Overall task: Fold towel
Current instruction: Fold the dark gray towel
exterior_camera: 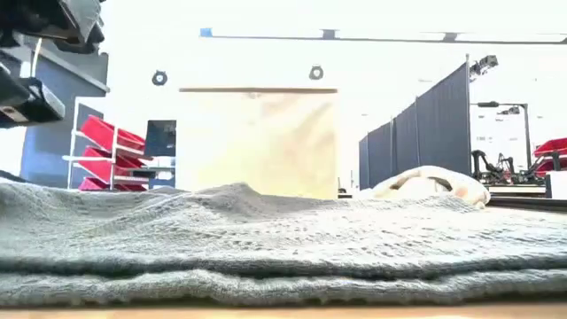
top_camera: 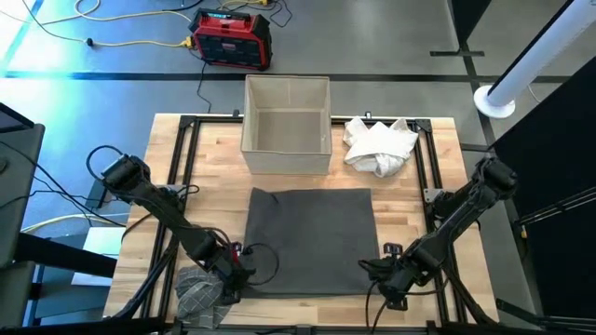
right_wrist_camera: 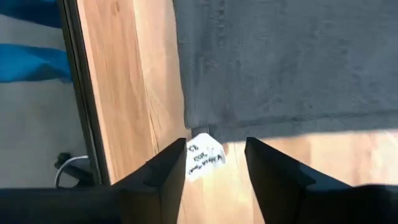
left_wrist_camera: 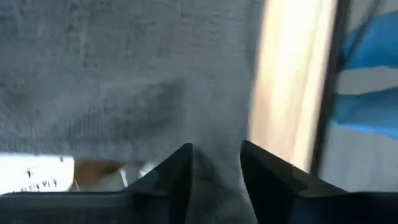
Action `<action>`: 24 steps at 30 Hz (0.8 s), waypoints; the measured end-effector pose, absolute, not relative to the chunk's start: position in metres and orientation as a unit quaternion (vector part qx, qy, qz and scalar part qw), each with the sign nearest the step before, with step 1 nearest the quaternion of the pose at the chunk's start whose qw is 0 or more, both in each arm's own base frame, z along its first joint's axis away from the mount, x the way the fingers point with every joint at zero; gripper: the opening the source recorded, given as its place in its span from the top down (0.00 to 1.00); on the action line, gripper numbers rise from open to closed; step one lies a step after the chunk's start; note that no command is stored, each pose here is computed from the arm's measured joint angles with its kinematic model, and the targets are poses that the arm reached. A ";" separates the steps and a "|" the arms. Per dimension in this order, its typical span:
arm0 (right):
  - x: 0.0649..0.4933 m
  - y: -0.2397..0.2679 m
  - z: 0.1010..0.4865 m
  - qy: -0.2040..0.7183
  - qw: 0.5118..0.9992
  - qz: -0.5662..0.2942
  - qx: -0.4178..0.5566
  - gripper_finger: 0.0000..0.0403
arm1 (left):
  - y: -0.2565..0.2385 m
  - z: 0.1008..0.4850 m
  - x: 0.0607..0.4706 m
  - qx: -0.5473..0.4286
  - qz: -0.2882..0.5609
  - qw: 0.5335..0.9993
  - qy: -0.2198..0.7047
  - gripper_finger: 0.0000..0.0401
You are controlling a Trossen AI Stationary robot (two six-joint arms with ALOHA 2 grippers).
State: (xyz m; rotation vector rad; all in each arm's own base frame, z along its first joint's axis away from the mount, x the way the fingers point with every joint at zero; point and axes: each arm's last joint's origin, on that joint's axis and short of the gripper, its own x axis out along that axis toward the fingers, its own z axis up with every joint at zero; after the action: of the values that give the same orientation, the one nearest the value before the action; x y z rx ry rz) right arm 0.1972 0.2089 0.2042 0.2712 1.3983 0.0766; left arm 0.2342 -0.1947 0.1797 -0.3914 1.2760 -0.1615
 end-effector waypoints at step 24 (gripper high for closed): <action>0.210 0.101 0.176 0.353 0.876 -0.266 0.191 1.00 | -0.060 0.187 0.244 -0.066 0.197 0.874 0.439 0.98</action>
State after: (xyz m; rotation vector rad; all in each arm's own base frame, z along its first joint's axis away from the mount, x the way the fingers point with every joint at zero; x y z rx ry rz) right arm 0.2101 0.1010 0.1764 0.3986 0.7375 -0.5544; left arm 0.2439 -0.0603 0.1868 -0.1376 0.9170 0.4114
